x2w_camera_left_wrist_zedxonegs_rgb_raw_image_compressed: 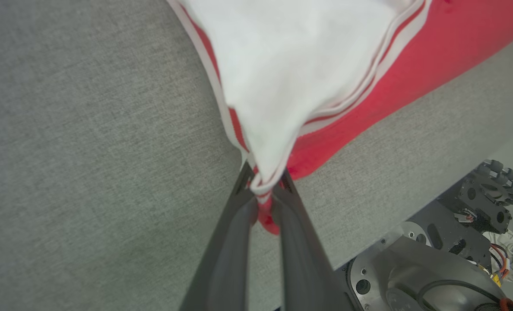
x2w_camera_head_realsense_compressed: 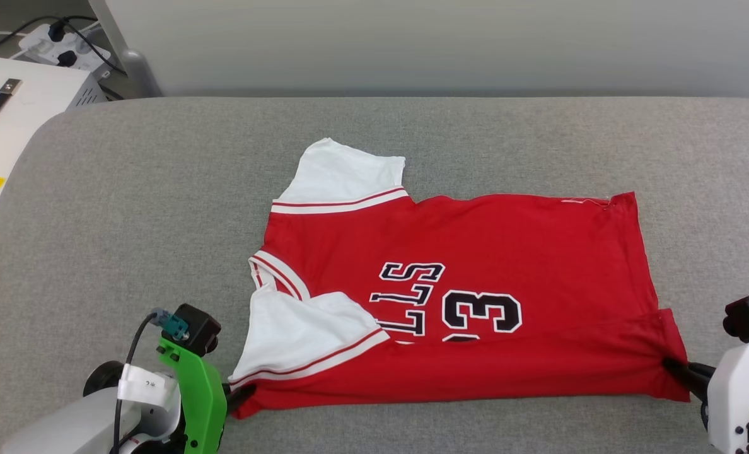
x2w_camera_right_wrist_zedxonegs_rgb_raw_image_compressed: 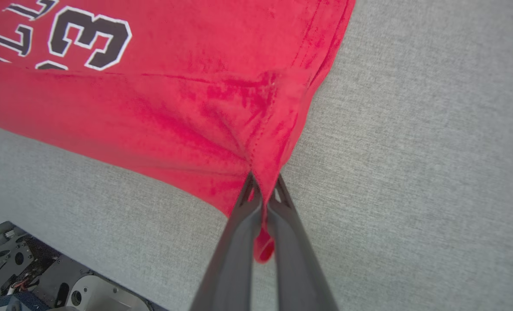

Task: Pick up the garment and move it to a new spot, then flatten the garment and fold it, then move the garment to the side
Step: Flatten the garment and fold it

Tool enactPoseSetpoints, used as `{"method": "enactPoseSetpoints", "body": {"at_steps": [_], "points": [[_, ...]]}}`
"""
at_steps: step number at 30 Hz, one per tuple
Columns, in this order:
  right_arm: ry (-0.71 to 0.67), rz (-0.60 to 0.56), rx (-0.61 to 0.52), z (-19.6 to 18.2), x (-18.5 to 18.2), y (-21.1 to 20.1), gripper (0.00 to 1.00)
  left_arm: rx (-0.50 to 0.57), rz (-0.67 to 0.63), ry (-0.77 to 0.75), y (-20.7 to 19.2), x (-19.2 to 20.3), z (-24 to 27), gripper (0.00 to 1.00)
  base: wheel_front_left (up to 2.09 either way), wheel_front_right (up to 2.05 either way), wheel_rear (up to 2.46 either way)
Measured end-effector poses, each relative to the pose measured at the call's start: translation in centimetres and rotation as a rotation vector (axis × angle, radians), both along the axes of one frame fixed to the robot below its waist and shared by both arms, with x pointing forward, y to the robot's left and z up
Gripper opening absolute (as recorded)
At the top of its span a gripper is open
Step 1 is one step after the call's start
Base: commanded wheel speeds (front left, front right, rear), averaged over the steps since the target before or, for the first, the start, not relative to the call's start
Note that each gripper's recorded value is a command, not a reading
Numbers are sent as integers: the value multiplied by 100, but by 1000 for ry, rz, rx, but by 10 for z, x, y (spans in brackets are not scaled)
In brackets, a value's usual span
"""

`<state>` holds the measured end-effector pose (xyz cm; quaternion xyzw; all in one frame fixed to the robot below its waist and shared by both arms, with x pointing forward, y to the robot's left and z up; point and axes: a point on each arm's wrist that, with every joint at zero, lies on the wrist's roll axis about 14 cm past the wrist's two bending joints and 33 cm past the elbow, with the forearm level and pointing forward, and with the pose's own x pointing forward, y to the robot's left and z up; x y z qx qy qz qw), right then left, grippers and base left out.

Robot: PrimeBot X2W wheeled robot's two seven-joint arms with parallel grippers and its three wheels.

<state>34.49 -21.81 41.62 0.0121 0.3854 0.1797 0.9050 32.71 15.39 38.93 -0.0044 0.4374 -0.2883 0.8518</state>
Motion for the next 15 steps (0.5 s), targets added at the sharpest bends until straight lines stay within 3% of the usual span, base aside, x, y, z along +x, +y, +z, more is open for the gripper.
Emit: {"method": "enactPoseSetpoints", "body": {"at_steps": [10, 11, 12, 13, 15], "points": [[99, -41, -18, -40, -11, 1, 0, 23, 32, 61, 5, 4, -26, 0, 0, 0, 0], [89, -48, -11, -40, -10, 2, 0, 25, 34, 57, 6, 5, -26, 38, 0, 0, 0], [81, -53, -6, -40, -9, 2, 26, 29, 33, 47, 6, 6, -26, 100, 0, 0, 0], [65, -58, -1, -38, -8, 3, 100, 31, 33, 32, 7, 7, -25, 100, 0, 0, 0], [33, -62, -1, -35, -5, 2, 100, 36, 37, 16, 9, 8, -22, 100, 0, 0, 0]]}}
